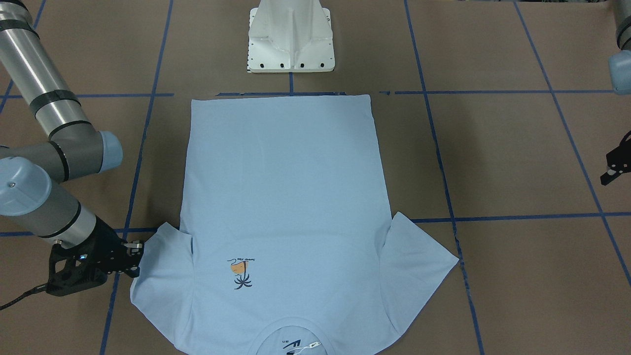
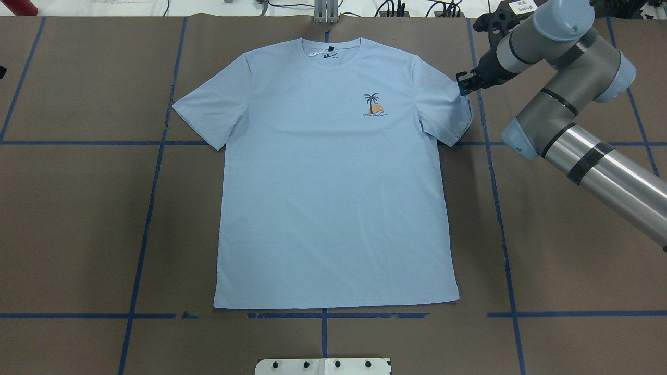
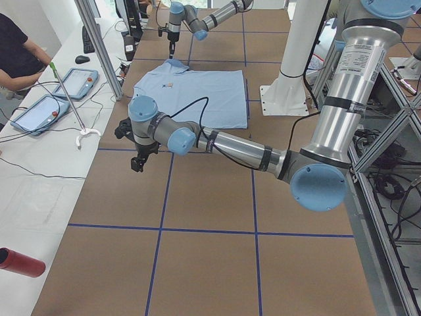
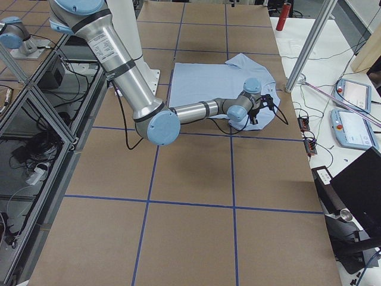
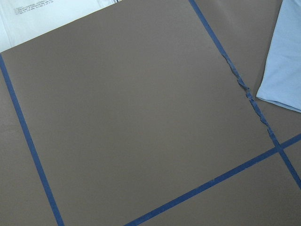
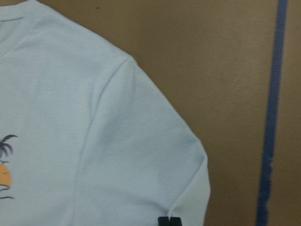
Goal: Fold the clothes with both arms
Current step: 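Grasp the sleeve nearest the right gripper and lift it, then fold the held sleeve inward across the shirt's chest with the right gripper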
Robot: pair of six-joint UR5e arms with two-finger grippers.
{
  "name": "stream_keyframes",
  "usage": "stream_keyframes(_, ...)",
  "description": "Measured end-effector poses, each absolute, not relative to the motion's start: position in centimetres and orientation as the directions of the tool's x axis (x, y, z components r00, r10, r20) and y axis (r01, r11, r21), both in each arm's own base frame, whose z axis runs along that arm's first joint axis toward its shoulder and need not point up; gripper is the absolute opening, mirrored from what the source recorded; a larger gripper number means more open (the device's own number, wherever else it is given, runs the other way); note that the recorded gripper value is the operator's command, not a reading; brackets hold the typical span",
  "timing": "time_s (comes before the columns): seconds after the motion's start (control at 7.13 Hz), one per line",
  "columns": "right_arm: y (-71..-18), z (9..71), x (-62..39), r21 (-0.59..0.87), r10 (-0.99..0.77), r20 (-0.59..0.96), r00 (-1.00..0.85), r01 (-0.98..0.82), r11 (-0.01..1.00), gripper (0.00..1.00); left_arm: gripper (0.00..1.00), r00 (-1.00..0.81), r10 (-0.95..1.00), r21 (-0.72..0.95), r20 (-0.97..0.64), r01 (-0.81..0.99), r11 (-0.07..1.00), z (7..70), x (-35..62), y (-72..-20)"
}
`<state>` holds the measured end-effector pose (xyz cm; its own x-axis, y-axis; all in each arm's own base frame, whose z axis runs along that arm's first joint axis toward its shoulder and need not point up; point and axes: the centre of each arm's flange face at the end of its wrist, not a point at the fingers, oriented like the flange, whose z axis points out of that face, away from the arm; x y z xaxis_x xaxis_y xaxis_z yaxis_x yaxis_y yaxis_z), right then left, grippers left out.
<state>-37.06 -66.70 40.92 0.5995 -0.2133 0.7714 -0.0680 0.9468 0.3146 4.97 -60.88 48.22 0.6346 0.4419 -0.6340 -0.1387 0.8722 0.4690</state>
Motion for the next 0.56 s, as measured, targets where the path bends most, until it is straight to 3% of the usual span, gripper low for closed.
stream_keyframes(0.28,-66.8,35.4,-42.7,0.345,-0.231,0.769,0.596,-0.082,0.935,0.00,1.00,0.635,0.442,0.469,-0.634,-0.139,0.872,48.2,5.0,-60.9)
stream_keyframes(0.56,-70.4,28.4,-48.3,0.361,-0.206,0.737,0.644,-0.118,0.925,0.00,1.00,0.636,0.441,0.468,-0.634,-0.140,0.873,48.4,5.0,-60.9)
